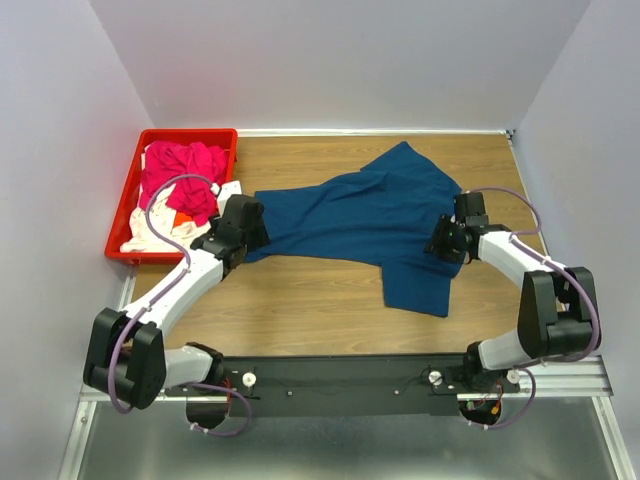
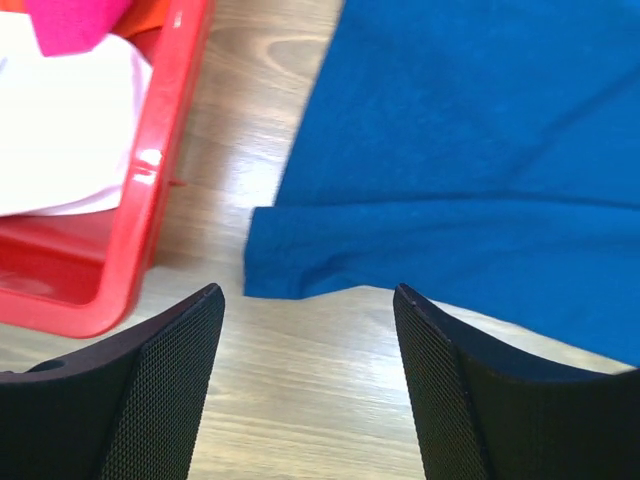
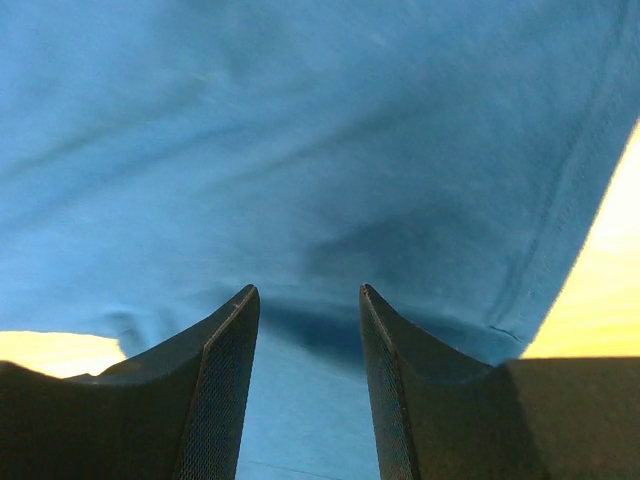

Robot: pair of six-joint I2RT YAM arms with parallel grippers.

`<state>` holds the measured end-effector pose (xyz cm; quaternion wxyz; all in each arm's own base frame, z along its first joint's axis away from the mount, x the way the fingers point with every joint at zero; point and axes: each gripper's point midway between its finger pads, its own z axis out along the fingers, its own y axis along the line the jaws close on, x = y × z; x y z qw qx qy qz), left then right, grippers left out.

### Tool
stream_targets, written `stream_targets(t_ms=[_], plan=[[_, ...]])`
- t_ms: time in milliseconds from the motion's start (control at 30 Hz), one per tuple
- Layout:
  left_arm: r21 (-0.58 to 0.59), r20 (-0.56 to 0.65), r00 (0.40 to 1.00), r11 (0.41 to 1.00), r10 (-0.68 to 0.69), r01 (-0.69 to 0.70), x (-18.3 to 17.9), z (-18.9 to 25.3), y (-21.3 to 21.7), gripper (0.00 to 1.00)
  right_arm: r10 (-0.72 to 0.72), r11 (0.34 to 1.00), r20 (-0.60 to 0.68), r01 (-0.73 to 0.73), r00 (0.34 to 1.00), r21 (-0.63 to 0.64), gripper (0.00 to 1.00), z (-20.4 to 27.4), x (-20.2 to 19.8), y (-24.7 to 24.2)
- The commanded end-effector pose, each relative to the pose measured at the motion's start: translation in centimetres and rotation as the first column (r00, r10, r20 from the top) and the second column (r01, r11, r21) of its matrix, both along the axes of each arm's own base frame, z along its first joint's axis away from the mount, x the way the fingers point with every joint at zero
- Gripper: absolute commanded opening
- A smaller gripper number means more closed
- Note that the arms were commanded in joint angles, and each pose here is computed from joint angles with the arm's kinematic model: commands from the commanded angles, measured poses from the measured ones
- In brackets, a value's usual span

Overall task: Fold and stack the t-shirts
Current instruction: Flatten the tshirt out

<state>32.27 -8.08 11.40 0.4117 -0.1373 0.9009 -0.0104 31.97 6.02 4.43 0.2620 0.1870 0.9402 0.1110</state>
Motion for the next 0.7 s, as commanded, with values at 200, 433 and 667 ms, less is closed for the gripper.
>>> stream_targets(t_ms=[200,433,667], plan=[[-0.184,-0.034,0.999,0.983,-0.026,0.019,-2.4,-2.7,-1.9,0.68,-0.295,0.954,-0.100,0.286,0.950,-0.095,0.51,-3.2,-1.8,-7.0],[-0.252,-0.061,0.997,0.966,0.045,-0.059,-3.6,-4.0,-0.9,0.72,-0.308,0.950,-0.083,0.311,0.948,0.023,0.51,-2.8,-0.1,-7.4],[-0.287,-0.045,0.993,0.951,0.106,-0.114,-3.4,-3.8,0.2,0.72,-0.183,0.983,0.044,0.184,0.982,-0.006,0.51,0.5,0.4,-5.6]])
